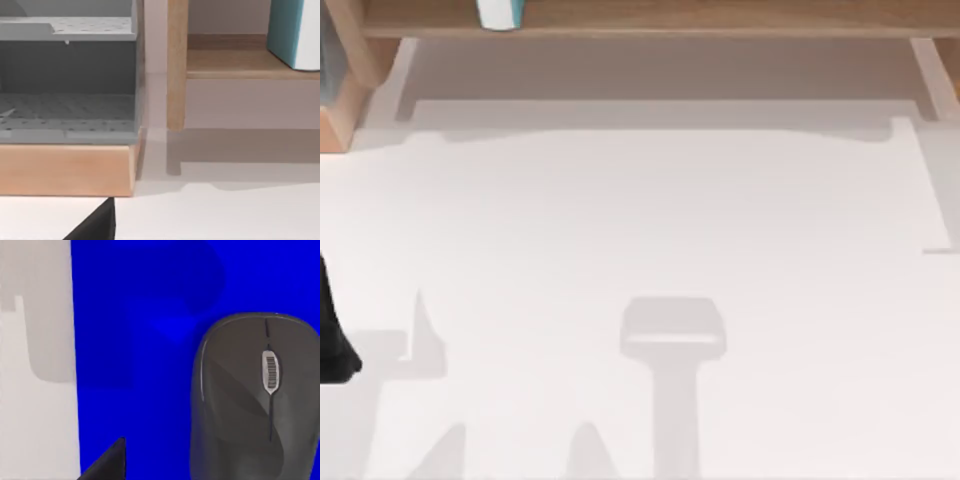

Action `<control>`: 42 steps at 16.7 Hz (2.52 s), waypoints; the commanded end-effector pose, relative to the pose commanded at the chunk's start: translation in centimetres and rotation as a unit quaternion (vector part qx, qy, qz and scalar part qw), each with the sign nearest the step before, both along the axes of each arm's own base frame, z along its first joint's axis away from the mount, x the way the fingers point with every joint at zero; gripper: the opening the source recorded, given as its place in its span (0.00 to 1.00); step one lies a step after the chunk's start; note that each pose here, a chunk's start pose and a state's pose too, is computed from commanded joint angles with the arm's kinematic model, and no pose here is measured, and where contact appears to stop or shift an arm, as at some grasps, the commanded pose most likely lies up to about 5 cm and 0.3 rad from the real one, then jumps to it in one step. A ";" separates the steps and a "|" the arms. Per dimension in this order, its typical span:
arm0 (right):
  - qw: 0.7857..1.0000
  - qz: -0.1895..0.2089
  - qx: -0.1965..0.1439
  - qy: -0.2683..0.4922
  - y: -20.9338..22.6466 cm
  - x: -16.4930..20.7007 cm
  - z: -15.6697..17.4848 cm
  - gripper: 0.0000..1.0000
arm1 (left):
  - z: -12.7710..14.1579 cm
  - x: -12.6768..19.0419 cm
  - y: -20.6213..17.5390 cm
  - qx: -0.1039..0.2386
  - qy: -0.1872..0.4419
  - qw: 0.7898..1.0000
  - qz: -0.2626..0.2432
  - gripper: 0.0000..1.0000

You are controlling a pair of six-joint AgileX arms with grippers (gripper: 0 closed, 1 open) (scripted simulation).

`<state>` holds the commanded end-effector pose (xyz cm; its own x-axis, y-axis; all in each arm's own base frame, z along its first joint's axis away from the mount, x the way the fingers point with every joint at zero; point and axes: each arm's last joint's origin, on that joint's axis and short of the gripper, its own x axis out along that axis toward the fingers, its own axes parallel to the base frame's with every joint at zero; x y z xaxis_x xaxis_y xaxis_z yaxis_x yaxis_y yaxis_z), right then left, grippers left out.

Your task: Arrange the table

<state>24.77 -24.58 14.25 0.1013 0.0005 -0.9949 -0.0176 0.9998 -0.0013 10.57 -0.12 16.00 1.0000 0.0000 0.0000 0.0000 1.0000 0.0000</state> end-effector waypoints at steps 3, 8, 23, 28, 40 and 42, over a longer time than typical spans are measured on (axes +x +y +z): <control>1.000 0.000 0.000 0.000 0.0 0.0 0.0 1.00 | 0.0 0.0 0.0 0.000 0.000 1.000 0.000 1.00; 1.000 0.011 -0.001 -0.019 0.2 0.1 0.2 1.00 | 0.0 0.0 0.0 0.000 0.000 1.000 0.000 1.00; 0.930 0.138 -0.173 -0.292 -1.7 -0.8 -2.0 1.00 | 0.0 0.0 0.0 0.000 0.000 1.000 0.000 1.00; 0.849 0.226 -0.283 -0.385 -0.9 -1.7 -3.7 1.00 | 0.0 0.0 0.0 0.000 0.000 1.000 0.000 1.00; 0.575 0.447 -0.490 -0.480 6.1 -2.4 -5.4 1.00 | 0.0 0.0 0.0 0.000 0.000 1.000 0.000 1.00; 0.545 0.461 -0.511 -0.478 6.6 -2.3 -5.4 1.00 | 0.0 0.0 0.0 0.000 0.000 1.000 0.000 1.00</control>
<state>22.44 -17.99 8.86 0.9997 -0.0160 -0.0160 -0.0154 0.0340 -0.9993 10.57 -0.12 16.00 1.0000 0.0000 0.0000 0.0000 1.0000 0.0000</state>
